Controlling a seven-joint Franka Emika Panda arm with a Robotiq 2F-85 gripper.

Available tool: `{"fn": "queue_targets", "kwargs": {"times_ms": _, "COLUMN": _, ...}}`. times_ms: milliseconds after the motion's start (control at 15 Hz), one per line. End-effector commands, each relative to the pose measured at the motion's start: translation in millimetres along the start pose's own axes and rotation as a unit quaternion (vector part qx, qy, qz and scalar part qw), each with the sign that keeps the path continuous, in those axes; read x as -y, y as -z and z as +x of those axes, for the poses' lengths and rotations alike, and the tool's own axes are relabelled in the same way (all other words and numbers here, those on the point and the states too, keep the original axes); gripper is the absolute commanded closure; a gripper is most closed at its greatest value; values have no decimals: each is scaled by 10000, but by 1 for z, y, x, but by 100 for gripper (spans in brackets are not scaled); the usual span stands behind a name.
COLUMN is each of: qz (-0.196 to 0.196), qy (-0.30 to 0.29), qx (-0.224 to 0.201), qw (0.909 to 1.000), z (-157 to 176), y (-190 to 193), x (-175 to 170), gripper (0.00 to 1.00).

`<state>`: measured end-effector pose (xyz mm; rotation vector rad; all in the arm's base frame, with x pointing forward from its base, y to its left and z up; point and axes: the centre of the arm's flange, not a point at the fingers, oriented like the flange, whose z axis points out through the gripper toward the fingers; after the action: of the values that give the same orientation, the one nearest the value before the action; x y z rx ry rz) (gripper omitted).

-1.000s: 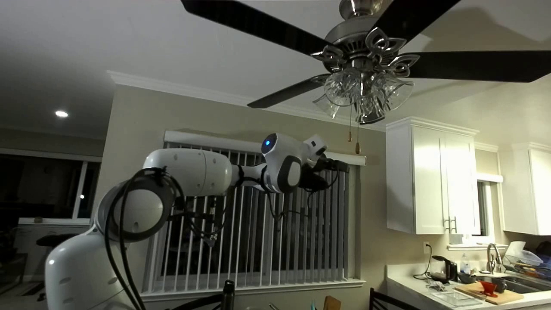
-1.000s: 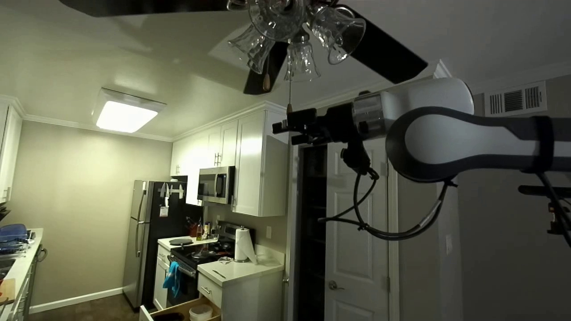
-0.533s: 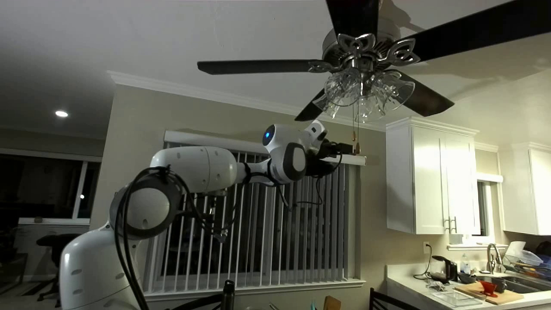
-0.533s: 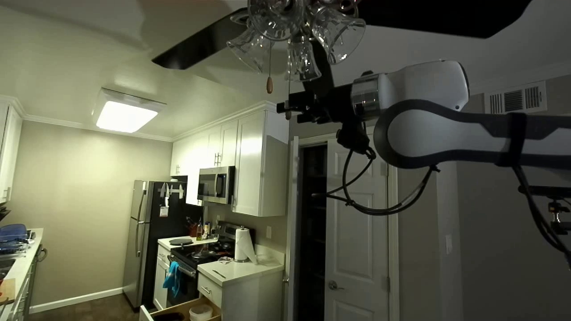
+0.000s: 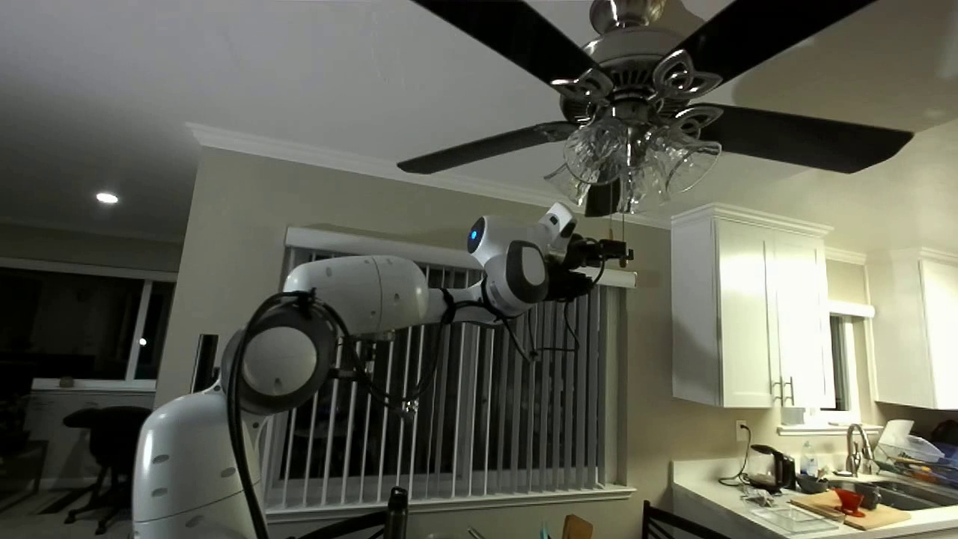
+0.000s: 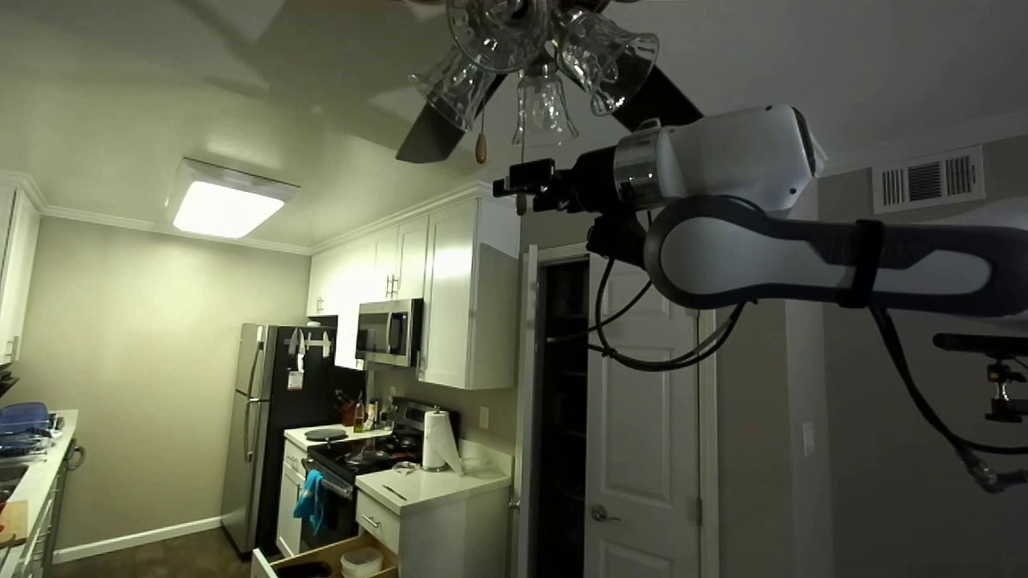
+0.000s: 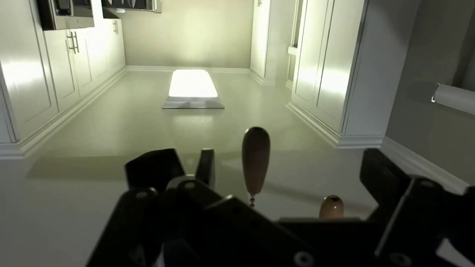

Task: Turn on the light

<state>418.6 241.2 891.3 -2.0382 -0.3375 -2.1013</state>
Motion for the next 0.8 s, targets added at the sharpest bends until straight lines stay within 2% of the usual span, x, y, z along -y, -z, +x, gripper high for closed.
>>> {"fn": "queue_targets", "kwargs": {"times_ms": 0, "qz": -237, "qy": 56, "qx": -28, "qw": 9997, "z": 7, "y": -23, "x": 8, "gripper": 25}}
{"fn": "queue_targets", "kwargs": {"times_ms": 133, "qz": -341, "qy": 93, "qx": -20, "qw": 9994, "z": 9, "y": -25, "x": 2, "gripper": 33}}
{"fn": "queue_targets", "kwargs": {"times_ms": 733, "qz": -594, "qy": 135, "qx": 19, "qw": 9981, "z": 16, "y": -24, "x": -14, "gripper": 93}}
